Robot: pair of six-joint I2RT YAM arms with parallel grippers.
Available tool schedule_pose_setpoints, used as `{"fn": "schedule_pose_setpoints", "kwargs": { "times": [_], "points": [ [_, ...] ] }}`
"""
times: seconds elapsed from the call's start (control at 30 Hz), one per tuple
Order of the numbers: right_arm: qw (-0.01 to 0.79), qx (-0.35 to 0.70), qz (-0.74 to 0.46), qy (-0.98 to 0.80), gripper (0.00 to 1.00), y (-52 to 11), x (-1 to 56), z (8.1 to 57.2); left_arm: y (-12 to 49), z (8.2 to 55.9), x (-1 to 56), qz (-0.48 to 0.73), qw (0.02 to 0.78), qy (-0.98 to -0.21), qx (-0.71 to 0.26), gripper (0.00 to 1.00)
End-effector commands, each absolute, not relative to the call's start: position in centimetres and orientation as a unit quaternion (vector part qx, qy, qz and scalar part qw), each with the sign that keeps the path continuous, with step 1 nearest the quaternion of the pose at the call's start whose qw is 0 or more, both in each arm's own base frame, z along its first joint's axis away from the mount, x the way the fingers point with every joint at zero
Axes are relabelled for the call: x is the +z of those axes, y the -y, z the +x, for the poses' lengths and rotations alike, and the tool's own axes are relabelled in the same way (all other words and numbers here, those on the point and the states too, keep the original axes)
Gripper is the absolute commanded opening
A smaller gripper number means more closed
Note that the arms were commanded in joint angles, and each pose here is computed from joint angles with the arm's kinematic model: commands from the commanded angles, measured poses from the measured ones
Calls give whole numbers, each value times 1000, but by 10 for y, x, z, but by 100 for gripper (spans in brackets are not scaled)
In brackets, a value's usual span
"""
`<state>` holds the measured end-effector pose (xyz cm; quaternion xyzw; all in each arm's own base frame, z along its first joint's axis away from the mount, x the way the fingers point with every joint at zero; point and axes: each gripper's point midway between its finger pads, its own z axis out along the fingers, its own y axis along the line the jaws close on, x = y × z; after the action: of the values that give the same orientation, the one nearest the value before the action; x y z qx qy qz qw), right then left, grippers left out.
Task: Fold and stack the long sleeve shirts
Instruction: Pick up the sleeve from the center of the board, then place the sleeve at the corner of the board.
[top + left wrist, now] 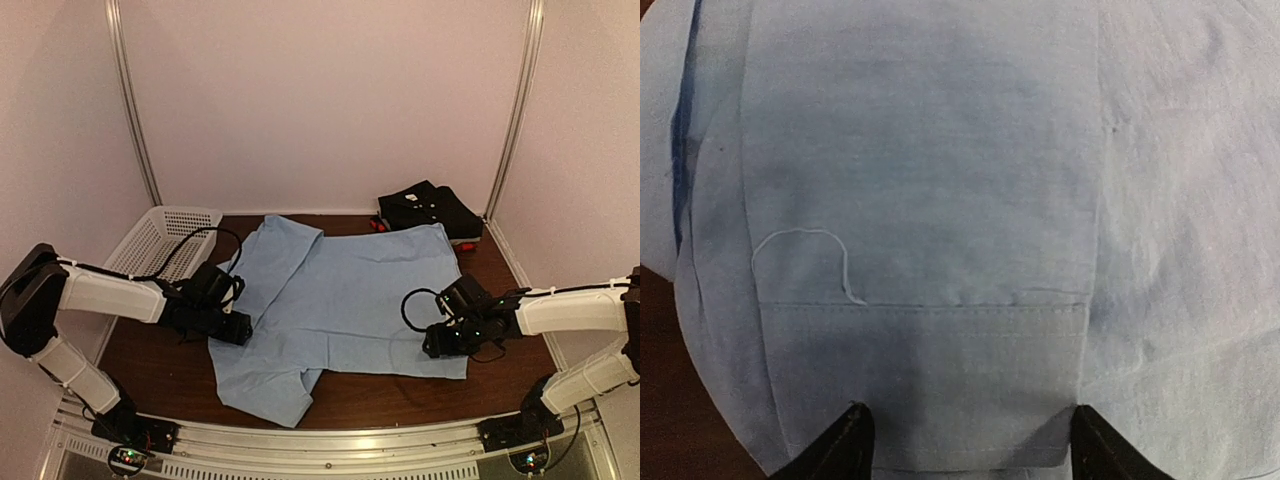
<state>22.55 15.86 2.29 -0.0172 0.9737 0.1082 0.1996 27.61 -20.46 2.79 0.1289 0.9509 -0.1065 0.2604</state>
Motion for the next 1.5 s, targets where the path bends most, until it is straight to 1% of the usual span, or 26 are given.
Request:
{"fn": "schedule_pose_setpoints", "kwargs": {
  "times": [0.0,0.27,0.37,0.5,0.63,0.77,0.87,0.9,1.07,1.2,1.33,1.47],
  "points": [
    [194,93,-17,-976,64,-151,20,220,206,281,29,142,271,-948,-82,69],
    [194,104,-17,-975,63,-154,19,219,222,276,22,172,263,-947,-73,72],
    [194,108,-18,-975,62,-156,19,219,212,277,18,163,260,-951,-43,66],
    [194,108,-18,-975,62,-154,19,218,204,276,17,158,257,-953,-23,52],
    [194,111,-17,-975,61,-154,18,216,210,276,21,161,260,-951,-39,39],
    [192,111,-17,-975,61,-154,16,215,221,276,28,169,262,-948,-68,13],
    [193,112,-17,-975,61,-154,17,215,226,279,37,170,271,-944,-77,2],
    [193,113,-18,-975,61,-155,17,216,227,280,42,170,274,-943,-80,1],
    [195,114,-19,-974,60,-156,20,217,237,289,70,176,294,-935,-91,1],
    [199,118,-21,-973,60,-158,23,219,249,313,110,182,336,-920,-86,0],
    [205,123,-24,-971,60,-161,28,222,265,363,152,187,385,-901,-68,0],
    [208,122,-28,-970,59,-161,31,223,278,436,195,176,432,-883,-52,0]
  ]
}}
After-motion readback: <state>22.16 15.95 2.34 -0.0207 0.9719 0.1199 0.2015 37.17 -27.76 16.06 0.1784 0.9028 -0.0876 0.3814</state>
